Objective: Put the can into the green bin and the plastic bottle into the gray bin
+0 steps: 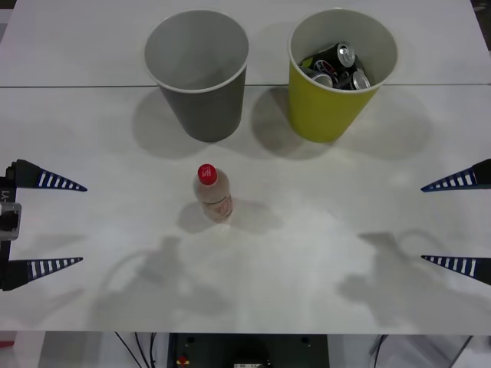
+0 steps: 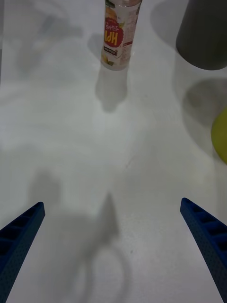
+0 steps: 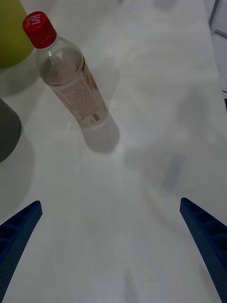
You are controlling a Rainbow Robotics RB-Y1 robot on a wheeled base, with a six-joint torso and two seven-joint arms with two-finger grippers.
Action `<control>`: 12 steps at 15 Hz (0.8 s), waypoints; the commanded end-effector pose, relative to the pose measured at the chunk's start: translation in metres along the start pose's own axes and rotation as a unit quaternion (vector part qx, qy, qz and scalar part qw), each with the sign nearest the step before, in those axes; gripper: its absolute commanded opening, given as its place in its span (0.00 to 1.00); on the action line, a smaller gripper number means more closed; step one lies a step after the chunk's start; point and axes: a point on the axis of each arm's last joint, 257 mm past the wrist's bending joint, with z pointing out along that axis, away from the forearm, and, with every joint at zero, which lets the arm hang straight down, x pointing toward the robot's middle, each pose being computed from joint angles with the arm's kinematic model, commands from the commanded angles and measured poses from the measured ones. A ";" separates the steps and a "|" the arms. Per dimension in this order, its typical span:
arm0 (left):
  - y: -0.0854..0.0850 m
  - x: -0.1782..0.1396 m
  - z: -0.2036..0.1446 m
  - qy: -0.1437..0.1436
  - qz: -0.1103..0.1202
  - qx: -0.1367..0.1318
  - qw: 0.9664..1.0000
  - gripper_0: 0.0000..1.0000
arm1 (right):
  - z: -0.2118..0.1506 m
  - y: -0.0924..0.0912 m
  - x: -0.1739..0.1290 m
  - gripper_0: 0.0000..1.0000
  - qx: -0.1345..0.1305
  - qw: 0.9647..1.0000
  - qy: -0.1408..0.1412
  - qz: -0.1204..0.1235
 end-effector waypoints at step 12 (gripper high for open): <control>0.019 -0.003 0.019 -0.070 -0.083 -0.036 0.993 1.00 | 0.000 0.000 0.000 1.00 0.000 1.000 0.000 0.000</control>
